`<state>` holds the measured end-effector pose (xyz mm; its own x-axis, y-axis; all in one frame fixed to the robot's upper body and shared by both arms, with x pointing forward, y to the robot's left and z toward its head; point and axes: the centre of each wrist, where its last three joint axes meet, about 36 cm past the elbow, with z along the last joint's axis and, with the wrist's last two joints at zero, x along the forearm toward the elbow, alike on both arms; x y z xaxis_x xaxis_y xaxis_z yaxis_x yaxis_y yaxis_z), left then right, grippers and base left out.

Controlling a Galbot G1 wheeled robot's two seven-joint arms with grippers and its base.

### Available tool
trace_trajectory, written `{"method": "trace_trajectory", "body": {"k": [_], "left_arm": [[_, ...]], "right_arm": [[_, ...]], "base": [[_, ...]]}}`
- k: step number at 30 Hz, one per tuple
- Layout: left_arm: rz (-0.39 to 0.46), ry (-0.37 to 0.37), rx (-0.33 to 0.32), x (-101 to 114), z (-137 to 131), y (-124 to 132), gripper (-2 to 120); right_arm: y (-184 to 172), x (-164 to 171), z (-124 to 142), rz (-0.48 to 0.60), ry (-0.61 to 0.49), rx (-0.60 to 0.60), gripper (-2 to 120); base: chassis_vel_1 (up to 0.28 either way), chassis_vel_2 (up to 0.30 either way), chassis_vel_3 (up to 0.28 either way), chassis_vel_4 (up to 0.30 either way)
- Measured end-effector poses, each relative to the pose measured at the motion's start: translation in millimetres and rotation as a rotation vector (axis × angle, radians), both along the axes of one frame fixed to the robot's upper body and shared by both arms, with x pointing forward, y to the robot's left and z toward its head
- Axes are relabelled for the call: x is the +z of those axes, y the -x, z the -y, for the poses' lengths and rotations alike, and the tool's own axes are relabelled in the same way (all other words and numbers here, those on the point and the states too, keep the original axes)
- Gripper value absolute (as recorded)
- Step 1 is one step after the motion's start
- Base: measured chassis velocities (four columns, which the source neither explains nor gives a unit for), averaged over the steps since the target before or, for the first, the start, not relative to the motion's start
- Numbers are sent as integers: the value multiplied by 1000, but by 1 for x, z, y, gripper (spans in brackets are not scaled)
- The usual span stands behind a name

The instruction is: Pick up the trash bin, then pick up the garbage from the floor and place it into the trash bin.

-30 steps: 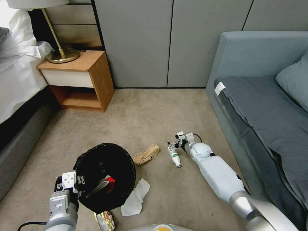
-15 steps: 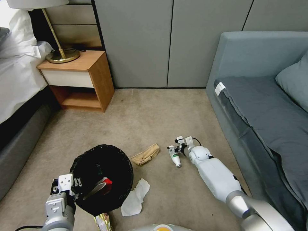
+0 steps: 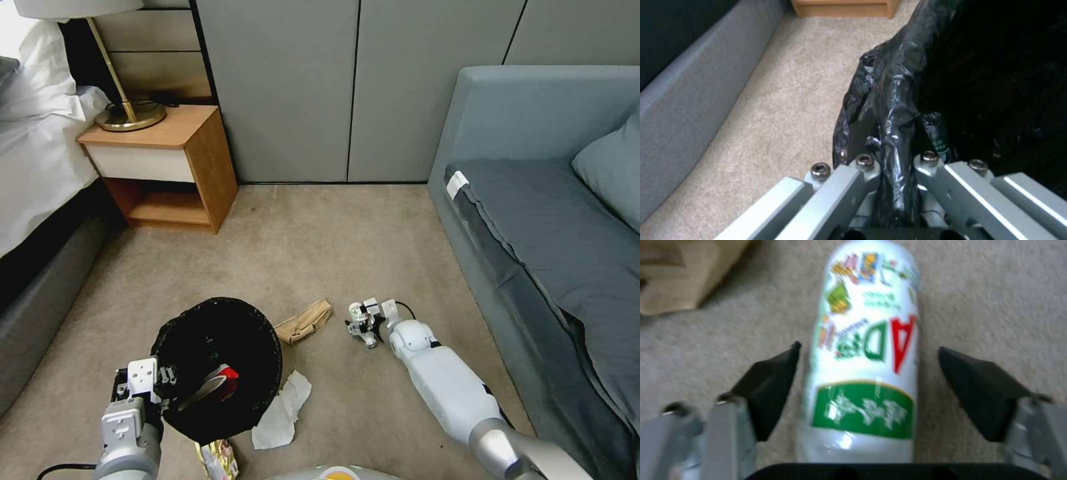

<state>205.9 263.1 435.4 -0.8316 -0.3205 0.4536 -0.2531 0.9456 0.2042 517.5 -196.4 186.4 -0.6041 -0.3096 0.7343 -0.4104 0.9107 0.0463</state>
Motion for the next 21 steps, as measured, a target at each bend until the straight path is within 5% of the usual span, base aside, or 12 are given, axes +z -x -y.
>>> {"method": "trace_trajectory", "body": {"k": [10, 21], "left_arm": [[0, 3, -10, -1, 3, -1, 1], [-4, 4, -20, -1, 7, -1, 1]], "right_arm": [[5, -10, 16, 11, 6, -26, 41], [5, -5, 19, 38, 7, -31, 34]], "base": [[0, 0, 0, 0], [0, 0, 0, 0]]}}
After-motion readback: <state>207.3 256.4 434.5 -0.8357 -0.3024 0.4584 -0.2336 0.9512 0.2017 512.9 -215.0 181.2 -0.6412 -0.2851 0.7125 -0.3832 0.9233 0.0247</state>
